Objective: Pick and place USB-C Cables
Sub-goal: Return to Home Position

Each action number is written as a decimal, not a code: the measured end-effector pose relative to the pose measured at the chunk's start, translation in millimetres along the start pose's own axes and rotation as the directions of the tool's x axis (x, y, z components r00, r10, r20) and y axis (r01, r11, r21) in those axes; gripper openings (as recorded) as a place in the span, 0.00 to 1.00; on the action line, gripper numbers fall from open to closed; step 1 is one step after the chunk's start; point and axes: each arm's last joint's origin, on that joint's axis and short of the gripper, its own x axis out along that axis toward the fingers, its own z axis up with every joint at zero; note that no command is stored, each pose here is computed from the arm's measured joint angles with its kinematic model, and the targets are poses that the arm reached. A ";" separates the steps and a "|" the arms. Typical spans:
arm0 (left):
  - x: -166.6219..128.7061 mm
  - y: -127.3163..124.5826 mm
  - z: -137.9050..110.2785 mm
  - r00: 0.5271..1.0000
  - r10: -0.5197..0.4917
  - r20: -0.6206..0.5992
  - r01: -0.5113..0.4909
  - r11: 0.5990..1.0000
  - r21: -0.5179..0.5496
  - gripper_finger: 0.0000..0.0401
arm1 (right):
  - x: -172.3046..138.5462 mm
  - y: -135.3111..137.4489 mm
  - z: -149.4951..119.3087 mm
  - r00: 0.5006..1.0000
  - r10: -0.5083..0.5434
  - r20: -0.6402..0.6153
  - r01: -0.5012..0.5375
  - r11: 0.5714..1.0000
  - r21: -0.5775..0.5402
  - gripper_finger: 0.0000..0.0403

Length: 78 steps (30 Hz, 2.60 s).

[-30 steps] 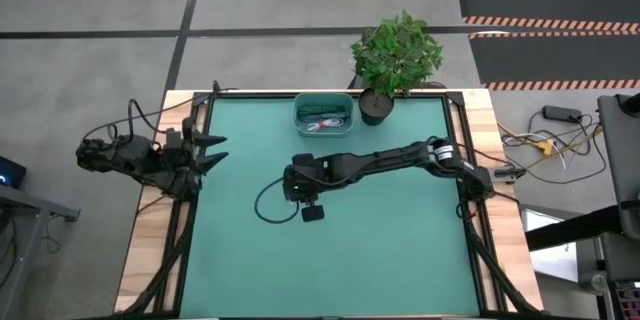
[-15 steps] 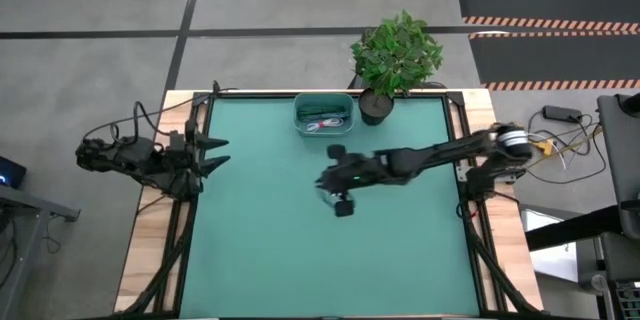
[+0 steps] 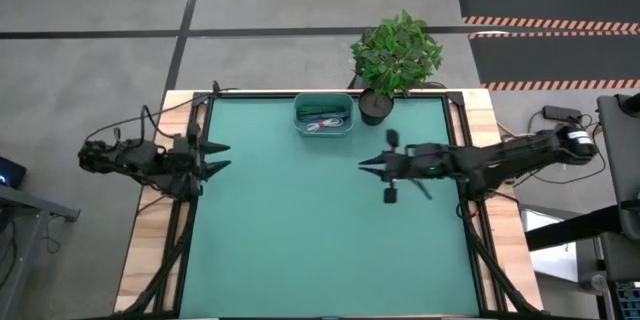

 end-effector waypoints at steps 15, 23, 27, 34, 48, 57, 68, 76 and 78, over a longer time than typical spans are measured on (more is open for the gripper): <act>21.9 -9.1 -38.9 0.995 -0.098 0.026 0.099 0.994 -0.038 0.17 | -80.3 -9.6 -49.1 0.964 -0.104 0.245 0.097 0.994 0.041 0.09; 18.8 -10.4 -42.1 0.979 -0.203 0.034 0.202 0.979 0.034 0.01 | -115.6 -12.0 -69.4 0.897 -0.171 0.407 0.145 0.985 0.094 0.09; 19.2 -9.7 -50.7 0.976 -0.211 0.045 0.210 0.977 0.032 0.01 | -121.5 -11.7 -80.6 0.896 -0.203 0.395 0.175 0.979 0.106 0.09; 21.7 -11.7 -50.7 0.965 -0.240 0.107 0.230 0.968 0.098 0.00 | -129.6 -11.0 -92.4 0.883 -0.226 0.412 0.198 0.974 0.108 0.09; 32.6 -15.1 -77.6 0.948 -0.278 0.157 0.244 0.947 0.208 0.00 | -116.0 -3.8 -111.1 0.889 -0.193 0.415 0.183 0.981 0.065 0.09; 33.8 -15.6 -79.3 0.939 -0.282 0.199 0.247 0.951 0.184 0.00 | -114.9 -4.5 -112.1 0.891 -0.225 0.393 0.192 0.974 0.121 0.09; 35.1 -16.0 -81.2 0.943 -0.281 0.176 0.247 0.950 0.191 0.00 | -112.2 -3.7 -113.5 0.903 -0.218 0.369 0.149 0.967 0.206 0.09; 35.1 -16.0 -81.2 0.943 -0.280 0.177 0.247 0.950 0.191 0.00 | -112.1 -3.7 -113.6 0.904 -0.218 0.369 0.152 0.968 0.200 0.09; 35.2 -16.0 -81.2 0.943 -0.280 0.177 0.247 0.950 0.191 0.00 | -111.9 -3.6 -113.7 0.904 -0.217 0.367 0.152 0.968 0.199 0.09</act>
